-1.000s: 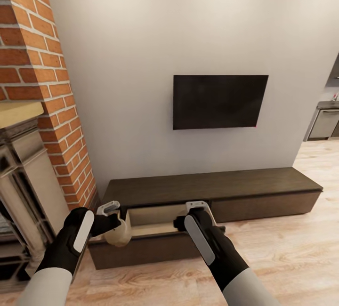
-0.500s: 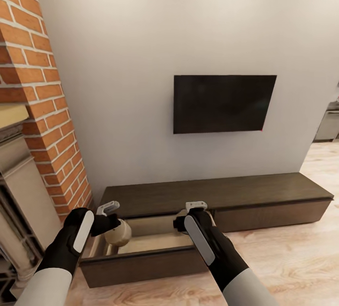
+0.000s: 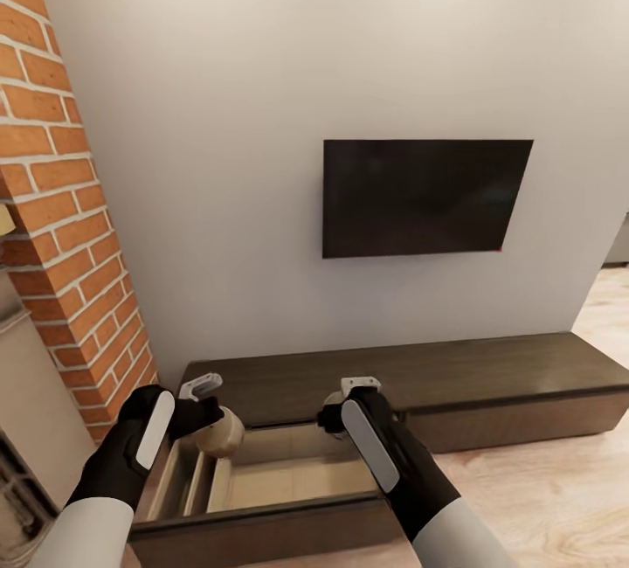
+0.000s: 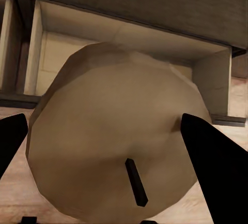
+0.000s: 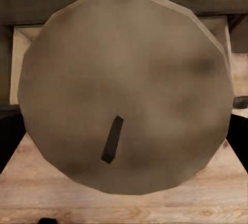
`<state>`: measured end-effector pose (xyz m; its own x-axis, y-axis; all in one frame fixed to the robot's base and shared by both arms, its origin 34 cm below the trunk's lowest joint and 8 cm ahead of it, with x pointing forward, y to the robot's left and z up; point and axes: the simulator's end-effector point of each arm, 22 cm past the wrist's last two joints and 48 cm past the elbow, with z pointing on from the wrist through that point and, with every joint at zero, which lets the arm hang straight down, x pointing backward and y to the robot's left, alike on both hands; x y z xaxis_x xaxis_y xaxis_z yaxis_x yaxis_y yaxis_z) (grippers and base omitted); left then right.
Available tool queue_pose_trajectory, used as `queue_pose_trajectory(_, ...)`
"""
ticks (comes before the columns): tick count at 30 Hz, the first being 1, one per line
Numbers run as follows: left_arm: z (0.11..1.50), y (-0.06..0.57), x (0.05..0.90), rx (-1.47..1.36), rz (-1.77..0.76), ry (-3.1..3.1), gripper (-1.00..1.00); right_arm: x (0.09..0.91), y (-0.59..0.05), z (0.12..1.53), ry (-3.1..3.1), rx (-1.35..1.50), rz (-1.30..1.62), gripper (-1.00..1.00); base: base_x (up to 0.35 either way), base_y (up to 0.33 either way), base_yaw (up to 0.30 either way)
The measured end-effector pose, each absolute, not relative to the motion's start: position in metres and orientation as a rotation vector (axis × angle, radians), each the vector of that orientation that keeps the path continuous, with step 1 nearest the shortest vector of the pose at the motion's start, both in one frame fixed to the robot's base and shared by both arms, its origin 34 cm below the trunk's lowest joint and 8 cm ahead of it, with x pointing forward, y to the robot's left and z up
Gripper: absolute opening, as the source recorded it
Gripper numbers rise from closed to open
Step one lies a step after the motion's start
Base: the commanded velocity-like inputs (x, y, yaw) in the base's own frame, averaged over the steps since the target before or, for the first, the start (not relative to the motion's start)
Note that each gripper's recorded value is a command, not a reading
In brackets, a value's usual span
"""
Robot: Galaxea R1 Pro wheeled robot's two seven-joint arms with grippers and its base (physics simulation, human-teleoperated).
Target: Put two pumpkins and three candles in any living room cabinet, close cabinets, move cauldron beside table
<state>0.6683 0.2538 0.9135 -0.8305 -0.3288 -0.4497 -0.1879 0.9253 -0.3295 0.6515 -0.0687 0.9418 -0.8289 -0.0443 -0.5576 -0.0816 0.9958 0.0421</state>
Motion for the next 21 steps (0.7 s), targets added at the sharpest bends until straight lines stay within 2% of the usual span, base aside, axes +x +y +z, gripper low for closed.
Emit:
queue_pose_trajectory(3, 0.913, 0.253, 0.668, -0.369, -0.372, 2.569, -1.0, 0.631, -0.049, 0.917, 2.652, -0.048, 0.23, -1.0, 0.331, 0.0, 0.0)
queue_pose_trajectory(8, 0.912, 0.252, 0.668, -0.369, -0.374, 2.571, -1.0, 0.626, -0.045, 0.907, 2.699, -0.034, 0.263, -1.0, 0.278, 0.0, 0.0)
queue_pose_trajectory(21, 0.912, 0.247, 0.669, -0.365, -0.385, 2.573, -1.0, 0.623, -0.047, 0.897, 2.726, -0.021, 0.254, -1.0, 0.091, -0.038, 0.0)
